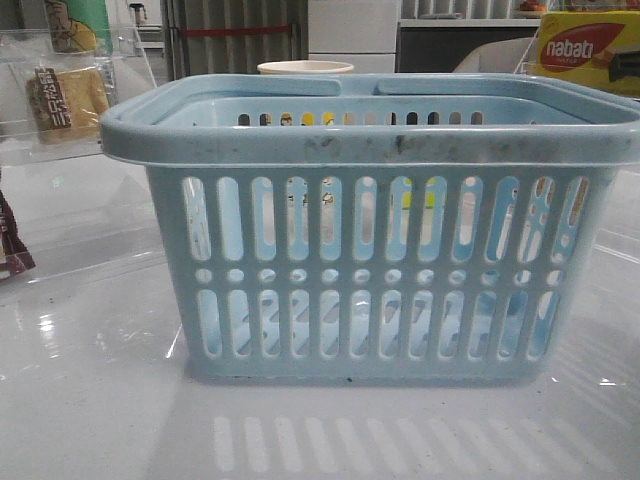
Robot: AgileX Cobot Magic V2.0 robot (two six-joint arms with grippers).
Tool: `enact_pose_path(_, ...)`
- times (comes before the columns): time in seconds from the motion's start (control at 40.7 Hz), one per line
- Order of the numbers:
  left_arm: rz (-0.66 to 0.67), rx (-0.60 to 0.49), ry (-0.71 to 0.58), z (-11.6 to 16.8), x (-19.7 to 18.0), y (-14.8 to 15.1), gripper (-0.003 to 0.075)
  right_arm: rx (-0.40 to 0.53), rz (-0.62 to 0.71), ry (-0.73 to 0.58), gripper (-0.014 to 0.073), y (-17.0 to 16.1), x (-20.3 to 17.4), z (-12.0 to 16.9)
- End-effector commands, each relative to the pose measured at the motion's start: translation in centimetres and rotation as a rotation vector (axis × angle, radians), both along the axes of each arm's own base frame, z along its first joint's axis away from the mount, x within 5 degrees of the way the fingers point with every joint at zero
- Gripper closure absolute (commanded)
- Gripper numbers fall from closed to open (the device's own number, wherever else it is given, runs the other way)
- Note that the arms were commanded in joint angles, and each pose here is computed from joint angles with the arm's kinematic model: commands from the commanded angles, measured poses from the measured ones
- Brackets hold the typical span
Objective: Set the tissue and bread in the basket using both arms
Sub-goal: 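Grasp a black-and-white tissue pack with the right gripper and lift it, then lower the tissue pack into the blue basket and open the right gripper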
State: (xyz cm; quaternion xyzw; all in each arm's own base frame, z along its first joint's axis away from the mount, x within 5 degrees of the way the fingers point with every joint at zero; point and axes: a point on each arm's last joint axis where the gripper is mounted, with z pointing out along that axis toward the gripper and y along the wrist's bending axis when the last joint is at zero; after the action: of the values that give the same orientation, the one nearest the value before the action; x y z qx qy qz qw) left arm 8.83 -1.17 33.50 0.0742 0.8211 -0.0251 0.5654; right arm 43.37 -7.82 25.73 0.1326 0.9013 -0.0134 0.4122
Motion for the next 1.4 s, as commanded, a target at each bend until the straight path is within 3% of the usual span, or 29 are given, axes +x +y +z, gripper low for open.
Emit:
enact_pose_path(0.0, 0.005, -0.024, -0.104, 1.7, 0.3, 0.0, 0.0612, -0.020, 0.014, -0.194, 0.0370, 1.0, -0.9, 6.1)
enact_pose_path(0.344, 0.005, -0.024, -0.104, 1.7, 0.3, 0.0, 0.0612, -0.016, 0.117, -0.281, 0.0370, 5.6, -4.7, 12.4)
enact_pose_path(0.787, 0.005, -0.024, -0.104, 1.7, 0.3, 0.0, 0.0612, -0.003, 0.334, -0.244, 0.0370, 12.2, -14.1, 19.2)
enact_pose_path(1.107, 0.005, -0.024, -0.104, 1.7, 0.3, 0.0, 0.0612, 0.034, 0.674, -0.109, 0.0370, 19.3, -17.2, 18.3)
enact_pose_path(1.377, 0.005, -0.024, -0.104, 1.7, 0.3, 0.0, 0.0612, 0.060, 0.759, 0.008, 0.0370, 23.1, -15.2, 14.9)
